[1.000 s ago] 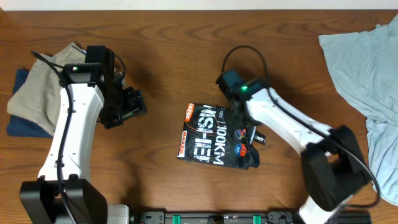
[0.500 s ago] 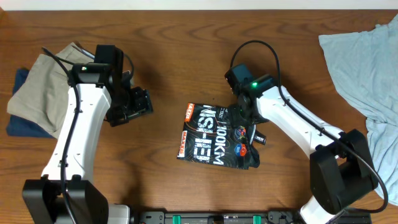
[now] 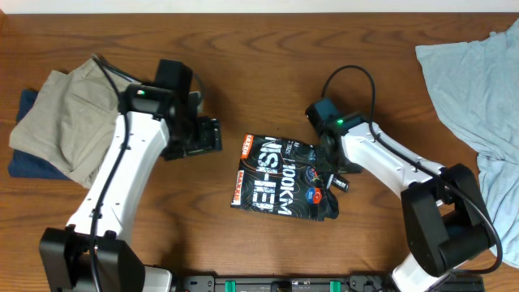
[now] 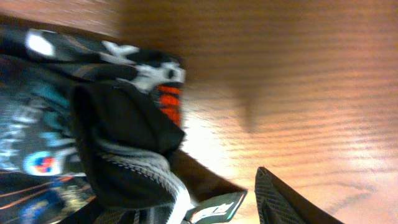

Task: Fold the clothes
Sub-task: 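Grasp the folded jersey's left edge with the left gripper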

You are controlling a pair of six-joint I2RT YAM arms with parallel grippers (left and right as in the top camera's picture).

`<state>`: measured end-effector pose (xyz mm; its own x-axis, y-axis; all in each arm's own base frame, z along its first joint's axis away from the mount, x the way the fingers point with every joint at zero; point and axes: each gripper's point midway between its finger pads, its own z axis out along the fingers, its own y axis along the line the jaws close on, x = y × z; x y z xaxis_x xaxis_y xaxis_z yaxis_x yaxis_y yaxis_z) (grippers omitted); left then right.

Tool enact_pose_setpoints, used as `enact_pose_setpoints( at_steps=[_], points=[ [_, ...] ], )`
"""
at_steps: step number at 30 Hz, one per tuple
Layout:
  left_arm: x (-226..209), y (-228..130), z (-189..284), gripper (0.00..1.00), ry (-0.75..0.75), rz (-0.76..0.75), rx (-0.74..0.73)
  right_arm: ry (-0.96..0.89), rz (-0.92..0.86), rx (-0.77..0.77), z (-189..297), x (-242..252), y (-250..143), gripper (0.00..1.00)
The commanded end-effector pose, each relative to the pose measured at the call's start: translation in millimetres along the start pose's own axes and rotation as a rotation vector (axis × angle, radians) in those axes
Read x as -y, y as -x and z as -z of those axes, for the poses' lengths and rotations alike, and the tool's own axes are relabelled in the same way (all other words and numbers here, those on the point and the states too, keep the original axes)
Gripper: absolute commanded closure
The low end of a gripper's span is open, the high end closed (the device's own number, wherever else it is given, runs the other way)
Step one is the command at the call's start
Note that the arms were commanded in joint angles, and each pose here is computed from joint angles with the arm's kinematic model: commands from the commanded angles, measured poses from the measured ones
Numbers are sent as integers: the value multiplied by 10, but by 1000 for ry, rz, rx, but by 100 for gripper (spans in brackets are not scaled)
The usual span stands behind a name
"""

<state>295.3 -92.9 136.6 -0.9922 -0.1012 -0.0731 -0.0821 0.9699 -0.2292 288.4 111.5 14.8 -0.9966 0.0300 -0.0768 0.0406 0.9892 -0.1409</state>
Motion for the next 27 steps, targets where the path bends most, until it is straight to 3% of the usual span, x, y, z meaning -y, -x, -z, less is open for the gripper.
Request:
enact_pose_setpoints(
  at_steps=[1, 5, 15, 21, 27],
  points=[
    [135, -21, -48, 18, -11, -70, 1, -55, -60, -2, -15, 182, 1, 47],
    [395, -21, -158, 16, -97, -164, -18, -72, -100, -32, -20, 324, -27, 54],
    [434, 95, -710, 10, -105, -194, -104, 25, -75, 69, 411, 341, 57, 46],
    [583, 8, -1051, 10, -231, -244, -212, 71, -90, 169, 780, 400, 74, 34],
    [645, -163, -1396, 9, -307, -196, -346, 73, -73, 178, 891, 450, 3, 34]
  ],
)
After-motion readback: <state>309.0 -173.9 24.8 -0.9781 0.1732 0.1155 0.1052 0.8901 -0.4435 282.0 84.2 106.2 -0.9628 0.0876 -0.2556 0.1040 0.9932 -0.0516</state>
